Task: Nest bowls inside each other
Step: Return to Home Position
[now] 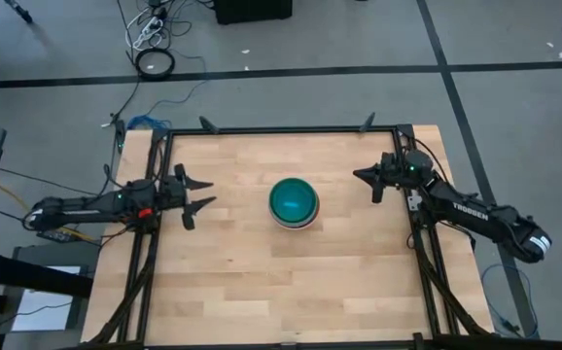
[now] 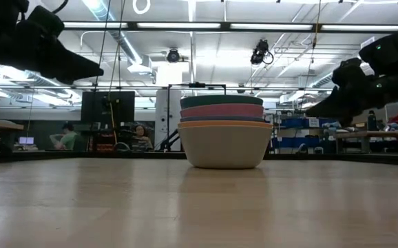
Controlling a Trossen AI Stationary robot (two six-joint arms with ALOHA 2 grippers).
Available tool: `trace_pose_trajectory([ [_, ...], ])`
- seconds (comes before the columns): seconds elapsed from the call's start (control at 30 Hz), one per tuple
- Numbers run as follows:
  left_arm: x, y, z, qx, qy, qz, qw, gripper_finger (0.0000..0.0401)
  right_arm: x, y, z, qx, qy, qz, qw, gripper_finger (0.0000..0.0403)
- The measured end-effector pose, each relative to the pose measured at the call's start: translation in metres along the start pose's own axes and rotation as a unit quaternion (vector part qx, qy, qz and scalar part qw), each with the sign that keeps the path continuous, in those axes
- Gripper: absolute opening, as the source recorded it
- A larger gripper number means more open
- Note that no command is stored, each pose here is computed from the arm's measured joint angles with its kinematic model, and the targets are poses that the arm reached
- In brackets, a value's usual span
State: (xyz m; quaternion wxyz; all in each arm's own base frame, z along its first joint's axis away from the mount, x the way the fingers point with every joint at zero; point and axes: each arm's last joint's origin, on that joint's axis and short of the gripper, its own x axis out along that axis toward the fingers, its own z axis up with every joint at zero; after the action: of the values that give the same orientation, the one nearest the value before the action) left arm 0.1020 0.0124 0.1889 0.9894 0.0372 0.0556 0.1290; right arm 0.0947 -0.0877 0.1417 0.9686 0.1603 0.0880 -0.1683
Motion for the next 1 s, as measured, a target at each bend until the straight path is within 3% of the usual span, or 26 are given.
trace_pose_trajectory([
  [0.2, 0.0016, 0.0004, -0.0025, -0.001, -0.013, -0.001, 1.000, 0.0202, 0.0007, -0.0028, -0.0006, 0.046, -0.004, -0.045, 0.998, 0.0000],
  [0.33, 0.0016, 0.0004, -0.0027, 0.011, -0.012, 0.000, 1.000, 0.0202, 0.0016, -0.0011, -0.0018, 0.067, 0.001, -0.039, 0.997, 0.0000],
  [0.53, 0.0015, 0.0030, -0.0030, 0.013, -0.007, 0.044, 0.999, 0.0202, 0.0026, 0.0012, -0.0021, 0.158, 0.001, -0.030, 0.987, 0.0000],
  [0.77, 0.0013, 0.0045, -0.0030, 0.012, -0.006, 0.071, 0.997, 0.0202, 0.0025, 0.0011, -0.0021, 0.160, 0.000, -0.031, 0.987, 0.0000],
  [1.0, 0.0013, 0.0044, -0.0030, -0.067, -0.012, 0.069, 0.995, 0.0202, 0.0025, 0.0011, -0.0022, 0.159, 0.000, -0.031, 0.987, 0.0000],
])
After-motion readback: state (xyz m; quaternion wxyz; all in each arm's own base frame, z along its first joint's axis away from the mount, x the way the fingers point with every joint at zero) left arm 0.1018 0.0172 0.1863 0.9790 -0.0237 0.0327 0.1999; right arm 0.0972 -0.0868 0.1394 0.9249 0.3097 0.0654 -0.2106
